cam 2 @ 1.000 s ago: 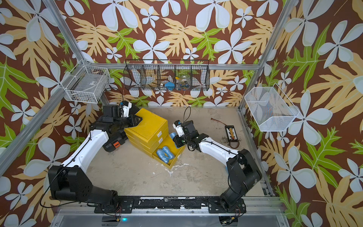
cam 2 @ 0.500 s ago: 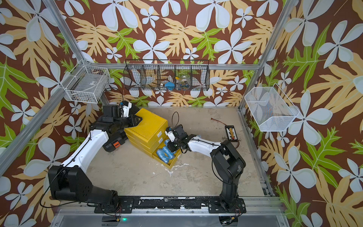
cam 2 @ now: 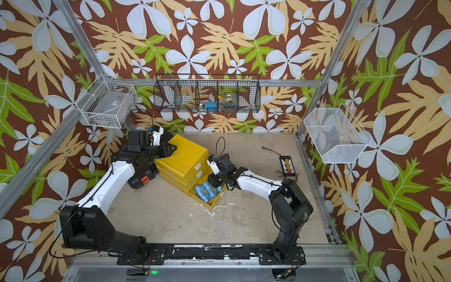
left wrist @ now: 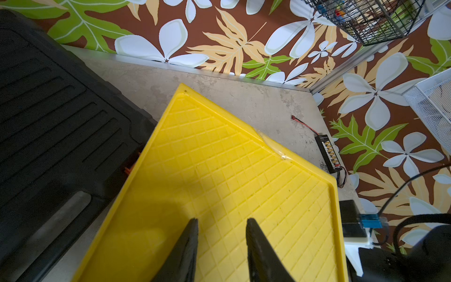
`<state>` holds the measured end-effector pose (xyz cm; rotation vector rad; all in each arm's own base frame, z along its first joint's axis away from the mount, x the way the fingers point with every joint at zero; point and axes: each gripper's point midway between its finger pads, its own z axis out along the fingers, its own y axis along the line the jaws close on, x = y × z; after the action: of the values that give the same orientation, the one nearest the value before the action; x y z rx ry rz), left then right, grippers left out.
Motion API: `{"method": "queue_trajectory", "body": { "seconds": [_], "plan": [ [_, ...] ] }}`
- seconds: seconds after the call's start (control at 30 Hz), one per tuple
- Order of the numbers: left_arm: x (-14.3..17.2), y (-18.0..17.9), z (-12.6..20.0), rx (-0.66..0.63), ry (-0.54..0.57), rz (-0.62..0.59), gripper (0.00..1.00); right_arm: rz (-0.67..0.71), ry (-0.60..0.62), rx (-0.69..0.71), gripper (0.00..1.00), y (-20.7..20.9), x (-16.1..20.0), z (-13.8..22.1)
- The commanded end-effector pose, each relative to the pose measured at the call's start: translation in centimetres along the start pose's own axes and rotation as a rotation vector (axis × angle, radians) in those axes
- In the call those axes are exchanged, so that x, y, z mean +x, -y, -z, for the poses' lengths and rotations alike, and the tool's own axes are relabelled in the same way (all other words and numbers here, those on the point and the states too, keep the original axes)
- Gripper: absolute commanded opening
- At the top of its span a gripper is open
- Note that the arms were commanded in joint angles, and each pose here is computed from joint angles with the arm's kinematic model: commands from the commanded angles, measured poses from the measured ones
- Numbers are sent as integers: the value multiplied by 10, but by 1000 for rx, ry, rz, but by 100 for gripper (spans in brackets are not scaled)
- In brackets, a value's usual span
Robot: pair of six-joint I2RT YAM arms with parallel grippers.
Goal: Sort the rolls of trash bags by color and place them into the drawer
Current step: Place the roll of trash bags in the drawer, then pick up the roll of trash bags from the center of the board.
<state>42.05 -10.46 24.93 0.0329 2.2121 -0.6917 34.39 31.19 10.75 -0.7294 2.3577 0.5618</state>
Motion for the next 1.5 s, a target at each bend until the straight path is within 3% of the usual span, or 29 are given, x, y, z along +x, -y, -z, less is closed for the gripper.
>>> {"method": "queue_trajectory", "body": {
  "seconds": [0.0, 0.37, 0.67, 1.0, 1.17, 1.3, 1.47],
  "plan": [
    [13, -7, 0, -31, -50, 17, 37, -48, 59, 65, 50, 11, -17, 14],
    [12, -7, 1, -29, -47, 17, 37, -498, 222, 178, 50, 102, -30, 72],
    [12, -7, -1, -25, -47, 21, 37, -885, 157, 195, 50, 159, 21, 55],
    [16, -8, -2, -26, -53, 20, 37, -999, 132, 141, 54, 168, 41, 24],
    [16, -9, -3, -28, -54, 18, 37, -1042, 129, 128, 56, 173, 45, 13],
    [18, -9, -4, -26, -59, 21, 37, -1060, 140, 141, 64, 181, 44, 9],
    [19, -10, -6, -24, -60, 23, 37, -1075, 147, 161, 65, 190, 40, 2]
  ]
}}
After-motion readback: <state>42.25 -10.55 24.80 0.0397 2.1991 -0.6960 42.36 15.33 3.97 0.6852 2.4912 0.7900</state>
